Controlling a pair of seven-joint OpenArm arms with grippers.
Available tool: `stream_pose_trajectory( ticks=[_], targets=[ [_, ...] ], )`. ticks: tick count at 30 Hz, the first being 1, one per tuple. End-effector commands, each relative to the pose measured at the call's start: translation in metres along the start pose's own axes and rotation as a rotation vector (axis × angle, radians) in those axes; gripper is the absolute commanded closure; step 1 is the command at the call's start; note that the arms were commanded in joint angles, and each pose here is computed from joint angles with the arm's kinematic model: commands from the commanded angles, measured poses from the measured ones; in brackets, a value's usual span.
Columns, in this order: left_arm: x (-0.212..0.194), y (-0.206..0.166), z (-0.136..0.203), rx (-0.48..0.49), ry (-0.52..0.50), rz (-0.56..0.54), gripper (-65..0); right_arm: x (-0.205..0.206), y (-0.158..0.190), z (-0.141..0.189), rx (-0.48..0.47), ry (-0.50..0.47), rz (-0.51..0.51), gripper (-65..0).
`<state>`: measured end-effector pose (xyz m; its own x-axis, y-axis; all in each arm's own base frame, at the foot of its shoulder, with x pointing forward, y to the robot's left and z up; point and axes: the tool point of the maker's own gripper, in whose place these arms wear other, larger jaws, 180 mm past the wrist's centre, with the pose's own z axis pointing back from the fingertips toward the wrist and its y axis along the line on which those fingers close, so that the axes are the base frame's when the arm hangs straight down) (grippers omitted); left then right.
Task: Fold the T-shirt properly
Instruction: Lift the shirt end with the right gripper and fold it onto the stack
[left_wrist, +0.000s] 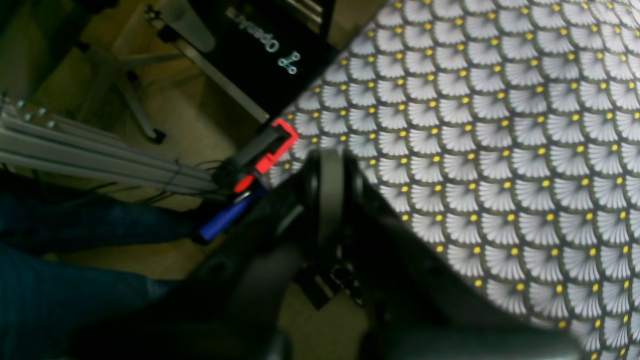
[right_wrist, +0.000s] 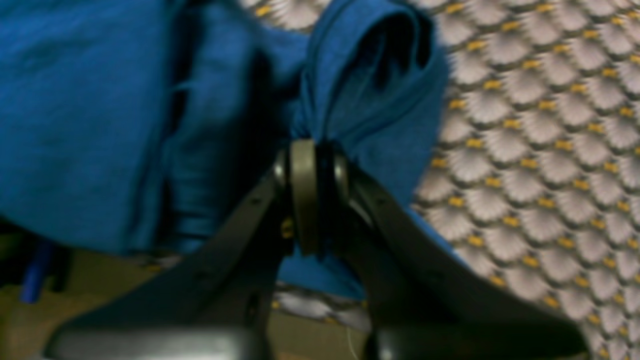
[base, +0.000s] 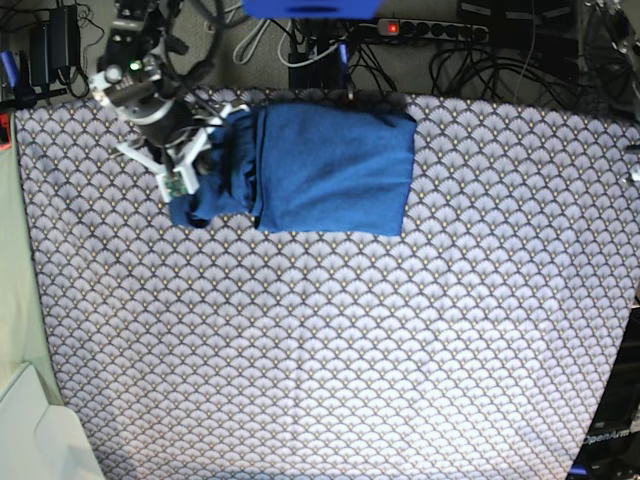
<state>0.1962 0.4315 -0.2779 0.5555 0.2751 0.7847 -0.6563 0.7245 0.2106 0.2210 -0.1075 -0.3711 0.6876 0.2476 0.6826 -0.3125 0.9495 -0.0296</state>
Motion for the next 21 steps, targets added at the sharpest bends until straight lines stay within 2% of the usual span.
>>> stream_pose_trajectory(
  ticks=[1, 8, 10, 15, 21],
  targets=[
    [0.016, 0.013, 0.002, 0.031, -0.048, -0.005, -0.1, 0.012, 0.004, 0.003, 0.009, -0.051, -0.004, 0.0],
    [0.016, 0.047, -0.005, 0.107, -0.031, 0.024, -0.1, 0.023, 0.001, 0.002, -0.006, -0.090, -0.024, 0.0],
    [0.016, 0.048, -0.005, 0.114, -0.032, 0.019, -0.1, 0.031, -0.006, 0.002, -0.055, -0.134, -0.084, 0.0],
    [0.018, 0.044, -0.004, 0.106, -0.037, 0.012, -0.1, 0.053, 0.002, -0.002, -0.113, -0.206, -0.210, 0.0],
    [0.014, 0.028, -0.007, 0.070, -0.024, -0.008, -0.1, 0.075, 0.060, -0.007, 0.002, -0.231, -0.220, 0.0]
  ],
)
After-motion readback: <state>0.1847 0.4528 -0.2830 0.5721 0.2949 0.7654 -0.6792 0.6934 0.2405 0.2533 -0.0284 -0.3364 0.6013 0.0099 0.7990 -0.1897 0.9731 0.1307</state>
